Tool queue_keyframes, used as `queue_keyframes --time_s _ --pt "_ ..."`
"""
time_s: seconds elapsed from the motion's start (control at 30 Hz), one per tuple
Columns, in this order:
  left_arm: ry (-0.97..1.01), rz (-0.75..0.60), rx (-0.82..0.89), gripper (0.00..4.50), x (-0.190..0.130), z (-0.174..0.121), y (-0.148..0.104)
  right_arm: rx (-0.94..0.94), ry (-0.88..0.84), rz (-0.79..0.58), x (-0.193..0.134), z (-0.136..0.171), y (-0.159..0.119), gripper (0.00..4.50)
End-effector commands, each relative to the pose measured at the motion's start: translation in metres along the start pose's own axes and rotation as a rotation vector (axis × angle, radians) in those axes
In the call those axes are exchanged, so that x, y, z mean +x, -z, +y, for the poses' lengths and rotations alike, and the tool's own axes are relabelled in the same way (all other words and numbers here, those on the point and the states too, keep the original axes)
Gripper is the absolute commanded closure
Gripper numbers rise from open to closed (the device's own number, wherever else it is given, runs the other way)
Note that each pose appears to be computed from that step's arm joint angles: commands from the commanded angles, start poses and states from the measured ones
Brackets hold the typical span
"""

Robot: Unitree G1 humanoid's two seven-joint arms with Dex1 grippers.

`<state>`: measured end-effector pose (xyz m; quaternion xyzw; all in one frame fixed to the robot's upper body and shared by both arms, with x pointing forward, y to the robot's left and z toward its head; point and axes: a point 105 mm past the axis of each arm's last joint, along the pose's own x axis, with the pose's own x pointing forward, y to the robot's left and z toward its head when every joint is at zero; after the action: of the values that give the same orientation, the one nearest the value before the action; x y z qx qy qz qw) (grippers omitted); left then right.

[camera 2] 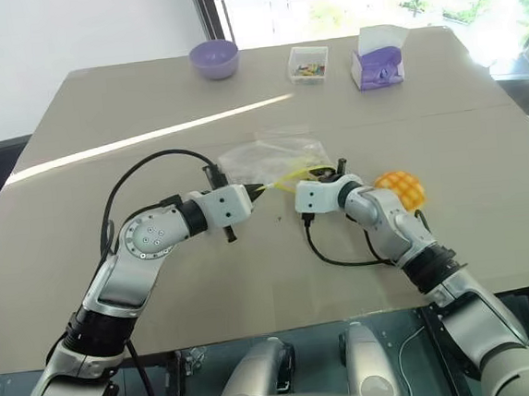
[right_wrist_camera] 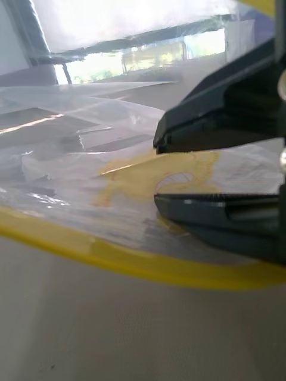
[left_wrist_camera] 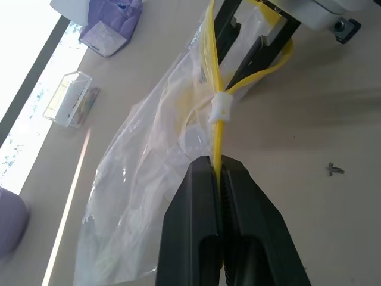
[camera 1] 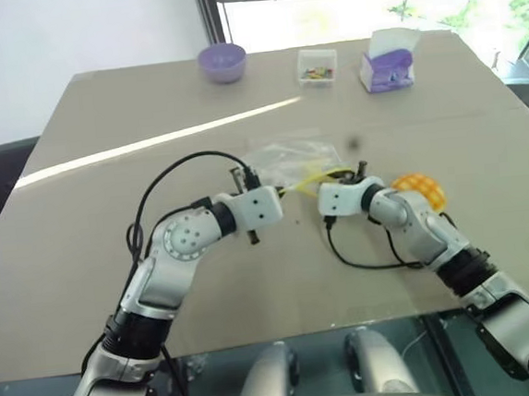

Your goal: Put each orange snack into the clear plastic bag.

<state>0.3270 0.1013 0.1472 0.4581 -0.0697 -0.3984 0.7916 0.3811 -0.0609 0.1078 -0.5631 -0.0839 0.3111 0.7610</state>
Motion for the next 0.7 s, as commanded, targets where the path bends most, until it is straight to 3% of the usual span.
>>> queue_keyframes --time_s 0.03,0.3,0.43,0.63,0.7 --pt "-0.034 -0.022 0.019 4.5 -0.0013 0.0078 -0.0079 0.014 0.016 0.001 -0.003 -0.004 0.0011 4.37" --pt "-0.032 -0.022 0.016 4.5 -0.0011 0.0076 -0.0079 0.035 0.041 0.009 -0.0038 -0.0086 0.0032 4.37" --pt "-0.031 -0.025 0.015 4.5 -0.0006 0.0067 -0.0087 0.055 0.014 0.009 -0.0052 -0.0035 0.0022 3.31" --pt "-0.031 -0.027 0.011 4.5 0.0013 0.0062 -0.0089 0.043 0.023 0.014 -0.0062 -0.0048 0.0033 0.43" --pt "-0.032 -0.027 0.009 4.5 0.002 0.0063 -0.0088 0.033 0.024 0.017 -0.0069 -0.005 0.0039 0.07"
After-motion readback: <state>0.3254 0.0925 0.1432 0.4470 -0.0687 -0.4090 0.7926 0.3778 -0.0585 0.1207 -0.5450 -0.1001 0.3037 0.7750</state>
